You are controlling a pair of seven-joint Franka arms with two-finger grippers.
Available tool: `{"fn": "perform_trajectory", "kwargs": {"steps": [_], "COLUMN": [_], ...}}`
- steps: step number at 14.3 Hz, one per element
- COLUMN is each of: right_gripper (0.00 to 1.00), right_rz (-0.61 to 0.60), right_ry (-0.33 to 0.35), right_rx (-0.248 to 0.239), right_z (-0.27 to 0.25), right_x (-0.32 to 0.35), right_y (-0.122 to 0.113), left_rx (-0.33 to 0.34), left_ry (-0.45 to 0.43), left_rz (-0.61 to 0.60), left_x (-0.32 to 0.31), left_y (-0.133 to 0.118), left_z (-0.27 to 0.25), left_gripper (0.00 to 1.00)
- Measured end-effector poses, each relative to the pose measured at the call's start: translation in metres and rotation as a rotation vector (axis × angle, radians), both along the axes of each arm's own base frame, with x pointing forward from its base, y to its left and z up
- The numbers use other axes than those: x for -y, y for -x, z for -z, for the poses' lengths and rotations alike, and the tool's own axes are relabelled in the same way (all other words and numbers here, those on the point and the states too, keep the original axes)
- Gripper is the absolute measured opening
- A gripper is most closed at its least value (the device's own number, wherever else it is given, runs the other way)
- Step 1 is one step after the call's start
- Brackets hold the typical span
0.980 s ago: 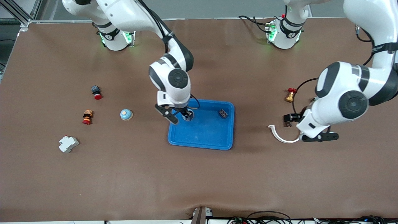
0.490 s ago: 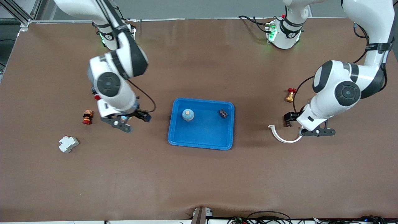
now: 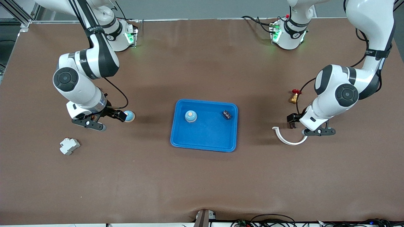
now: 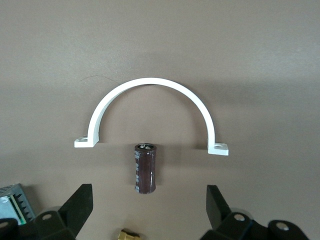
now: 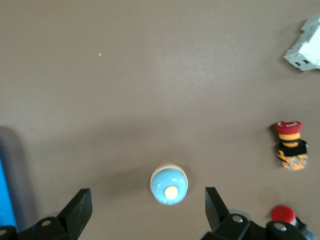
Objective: Place electrolytic capacitor and blue bell in tray
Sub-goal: 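Grasp the second capacitor with the left gripper while the right gripper grasps the bell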
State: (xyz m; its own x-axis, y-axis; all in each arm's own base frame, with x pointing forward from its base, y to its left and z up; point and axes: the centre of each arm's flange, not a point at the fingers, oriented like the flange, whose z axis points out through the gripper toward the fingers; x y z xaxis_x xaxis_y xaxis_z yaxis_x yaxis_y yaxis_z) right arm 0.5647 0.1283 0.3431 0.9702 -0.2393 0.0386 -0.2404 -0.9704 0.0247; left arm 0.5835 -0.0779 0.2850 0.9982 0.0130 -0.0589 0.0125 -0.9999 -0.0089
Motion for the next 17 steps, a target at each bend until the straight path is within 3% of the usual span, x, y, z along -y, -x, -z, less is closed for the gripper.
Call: {"fn": "perform_trajectory", "kwargs": {"steps": [5, 12, 17], "right_gripper": [1.0, 1.0, 1.0], "right_rz": [-0.035, -0.054, -0.058], "right_ry": [-0.013, -0.019, -0.014], "right_rx": [0.06, 0.077, 0.057], "right_z": [0.031, 0.064, 0.101], "right_x": [0.017, 0.017, 0.018], "right_y": [0.012, 0.028, 0.038], "left_rx": [-0.028, -0.047, -0.07], "left_ry": [0.037, 0.053, 0.052], "left_rz": [-0.028, -0.027, -0.022], "left_x": [-0.012, -0.018, -0.016], "left_y": [-0.002, 0.001, 0.009], "left_z": [0.047, 0.086, 0.094], "left_gripper": [1.0, 1.0, 1.0]}}
